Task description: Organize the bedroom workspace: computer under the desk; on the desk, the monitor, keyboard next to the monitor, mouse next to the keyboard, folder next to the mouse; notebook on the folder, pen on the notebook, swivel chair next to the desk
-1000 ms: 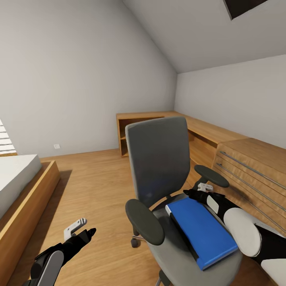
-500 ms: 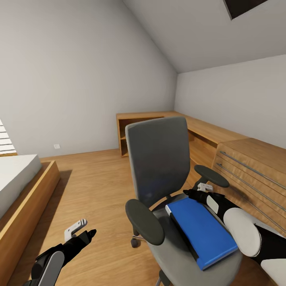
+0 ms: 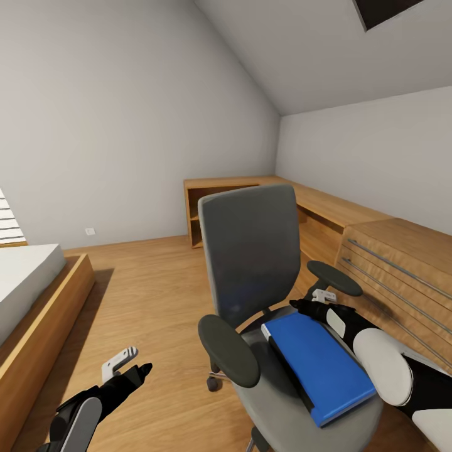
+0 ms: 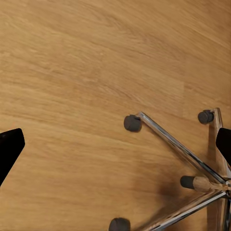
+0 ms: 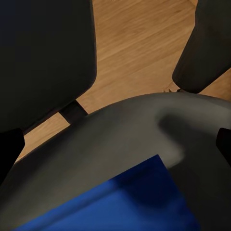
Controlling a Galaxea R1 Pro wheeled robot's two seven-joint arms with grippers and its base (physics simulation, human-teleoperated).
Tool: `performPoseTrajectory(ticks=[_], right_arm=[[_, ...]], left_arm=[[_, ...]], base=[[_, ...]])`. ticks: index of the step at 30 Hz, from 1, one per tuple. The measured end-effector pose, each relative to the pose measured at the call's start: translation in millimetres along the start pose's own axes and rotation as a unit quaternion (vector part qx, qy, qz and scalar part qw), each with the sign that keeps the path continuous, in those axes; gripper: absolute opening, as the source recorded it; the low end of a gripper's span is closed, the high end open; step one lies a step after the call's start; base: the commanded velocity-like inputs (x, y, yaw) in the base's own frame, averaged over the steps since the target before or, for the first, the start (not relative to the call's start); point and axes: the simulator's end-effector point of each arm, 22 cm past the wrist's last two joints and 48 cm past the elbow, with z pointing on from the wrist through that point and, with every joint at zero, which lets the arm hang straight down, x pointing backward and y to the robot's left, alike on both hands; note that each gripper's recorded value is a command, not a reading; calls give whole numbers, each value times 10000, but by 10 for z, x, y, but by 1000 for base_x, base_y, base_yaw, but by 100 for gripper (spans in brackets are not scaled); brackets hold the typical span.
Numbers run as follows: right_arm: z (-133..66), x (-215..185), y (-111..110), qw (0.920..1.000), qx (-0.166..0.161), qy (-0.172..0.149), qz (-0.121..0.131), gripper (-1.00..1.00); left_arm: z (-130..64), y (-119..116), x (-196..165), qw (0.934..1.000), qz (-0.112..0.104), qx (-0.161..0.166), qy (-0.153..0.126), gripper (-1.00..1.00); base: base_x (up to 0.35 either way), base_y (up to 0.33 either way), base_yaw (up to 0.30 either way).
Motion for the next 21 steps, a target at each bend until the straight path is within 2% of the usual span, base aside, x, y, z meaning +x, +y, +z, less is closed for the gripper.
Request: performPoseTrajectory(ticks=[21], right_arm=[[32,44,-29,10000,19,40,9,100]], left_arm=[[25,21,29,10000,-2,-27,40,100]], base=[[0,0,0]])
